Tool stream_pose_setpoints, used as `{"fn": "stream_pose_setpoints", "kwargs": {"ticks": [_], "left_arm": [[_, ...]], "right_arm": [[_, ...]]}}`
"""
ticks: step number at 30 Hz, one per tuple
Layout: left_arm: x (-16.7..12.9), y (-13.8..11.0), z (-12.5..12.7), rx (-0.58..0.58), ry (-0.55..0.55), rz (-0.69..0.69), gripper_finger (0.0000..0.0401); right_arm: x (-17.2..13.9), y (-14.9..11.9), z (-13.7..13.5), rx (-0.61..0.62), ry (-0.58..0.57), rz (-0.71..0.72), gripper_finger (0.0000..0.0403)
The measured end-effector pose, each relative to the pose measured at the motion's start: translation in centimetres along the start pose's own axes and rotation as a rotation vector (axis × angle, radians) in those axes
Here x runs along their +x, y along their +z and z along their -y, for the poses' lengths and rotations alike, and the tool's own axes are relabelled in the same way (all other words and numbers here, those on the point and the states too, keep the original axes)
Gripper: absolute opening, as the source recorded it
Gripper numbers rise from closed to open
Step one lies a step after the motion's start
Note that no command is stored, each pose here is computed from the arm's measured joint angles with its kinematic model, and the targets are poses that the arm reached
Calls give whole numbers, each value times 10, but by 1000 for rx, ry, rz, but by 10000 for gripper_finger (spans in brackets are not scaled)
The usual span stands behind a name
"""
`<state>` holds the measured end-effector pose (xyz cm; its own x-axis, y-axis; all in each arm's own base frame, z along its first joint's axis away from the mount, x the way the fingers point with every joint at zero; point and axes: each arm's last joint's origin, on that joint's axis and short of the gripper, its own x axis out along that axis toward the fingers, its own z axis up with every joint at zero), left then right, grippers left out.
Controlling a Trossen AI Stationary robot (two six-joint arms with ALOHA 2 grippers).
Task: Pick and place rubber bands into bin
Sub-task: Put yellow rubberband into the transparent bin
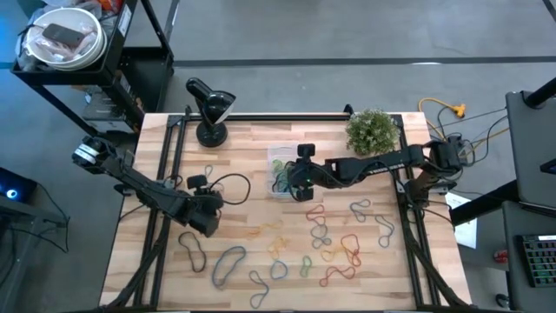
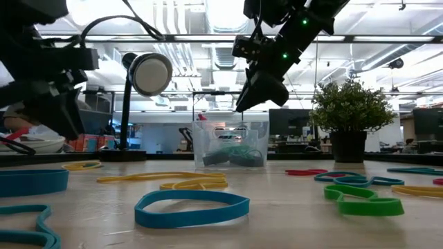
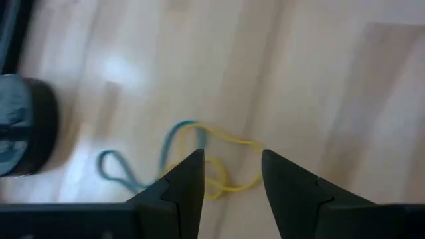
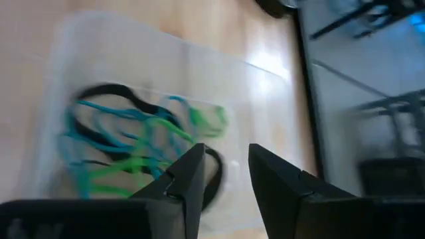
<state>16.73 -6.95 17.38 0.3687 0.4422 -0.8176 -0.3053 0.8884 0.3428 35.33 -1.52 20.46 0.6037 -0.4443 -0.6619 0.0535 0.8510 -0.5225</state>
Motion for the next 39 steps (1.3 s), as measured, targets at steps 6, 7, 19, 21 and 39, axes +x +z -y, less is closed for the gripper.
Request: {"fn": "stream_pose_setpoints", "kwargs": {"ticks": [6, 7, 19, 21, 39], "left_arm": [[6, -3, -8, 12, 92, -5, 134], [9, -5, -10, 12, 103, -16, 134], [35, -17, -18, -34, 111, -16, 134], [35, -17, -20, -45, 116, -18, 134], [52, -1, -38, -101, 62, -46, 134]], "right_arm": [[-4, 4, -12, 15, 177, 62, 104], [-5, 5, -15, 11, 191, 67, 103], [-25, 13, -49, -57, 272, 109, 97], [-28, 13, -54, -61, 283, 111, 94], [-65, 8, -91, -85, 377, 87, 89]]}}
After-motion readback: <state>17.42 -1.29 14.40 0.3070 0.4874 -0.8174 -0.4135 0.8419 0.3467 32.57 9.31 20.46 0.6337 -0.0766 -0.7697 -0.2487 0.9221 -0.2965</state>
